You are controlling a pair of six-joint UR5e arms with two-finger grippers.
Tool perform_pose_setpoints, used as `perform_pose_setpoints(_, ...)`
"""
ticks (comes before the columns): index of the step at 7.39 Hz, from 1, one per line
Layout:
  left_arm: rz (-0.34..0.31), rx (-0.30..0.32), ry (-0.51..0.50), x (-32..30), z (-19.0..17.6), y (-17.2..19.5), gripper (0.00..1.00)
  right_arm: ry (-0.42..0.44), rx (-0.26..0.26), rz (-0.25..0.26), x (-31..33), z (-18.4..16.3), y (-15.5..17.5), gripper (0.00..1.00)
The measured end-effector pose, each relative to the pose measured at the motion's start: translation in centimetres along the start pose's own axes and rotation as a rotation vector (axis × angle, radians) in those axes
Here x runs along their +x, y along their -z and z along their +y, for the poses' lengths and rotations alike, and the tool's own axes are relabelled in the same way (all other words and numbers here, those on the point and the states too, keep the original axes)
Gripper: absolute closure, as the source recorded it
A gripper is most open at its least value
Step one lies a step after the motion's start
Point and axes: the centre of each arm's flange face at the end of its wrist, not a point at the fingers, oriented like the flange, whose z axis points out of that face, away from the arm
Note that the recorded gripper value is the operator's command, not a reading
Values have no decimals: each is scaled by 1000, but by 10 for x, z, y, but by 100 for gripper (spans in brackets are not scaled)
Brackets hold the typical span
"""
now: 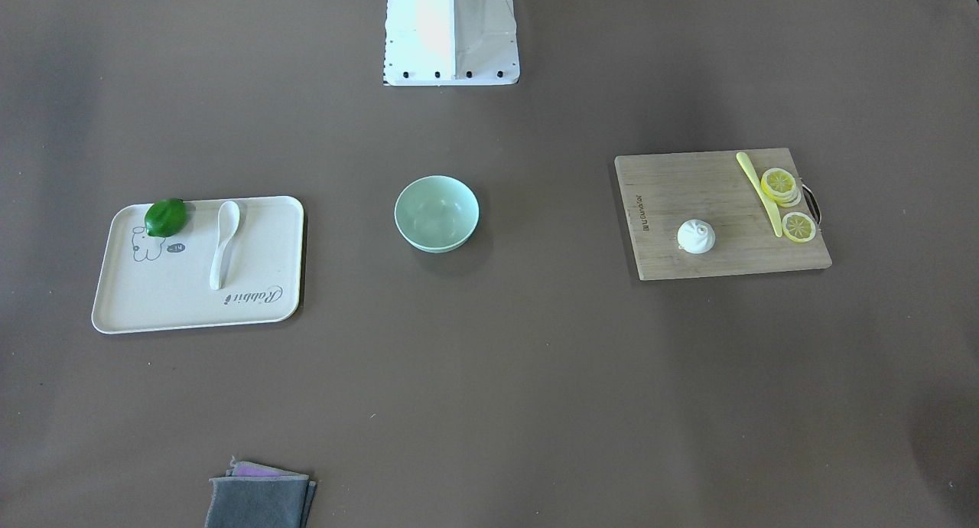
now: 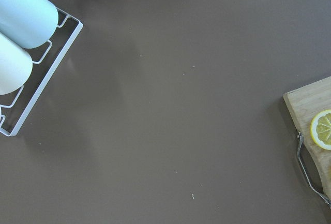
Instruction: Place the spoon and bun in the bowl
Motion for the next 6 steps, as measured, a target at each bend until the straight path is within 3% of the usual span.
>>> perform_pose_setpoints(4,48,18,-16,7,5,1,1,11,12,0,-4,-4,4,0)
perform_pose_setpoints(6,36,116,-113,18,-15,15,1,14,38,-2,-13,-20,13,0)
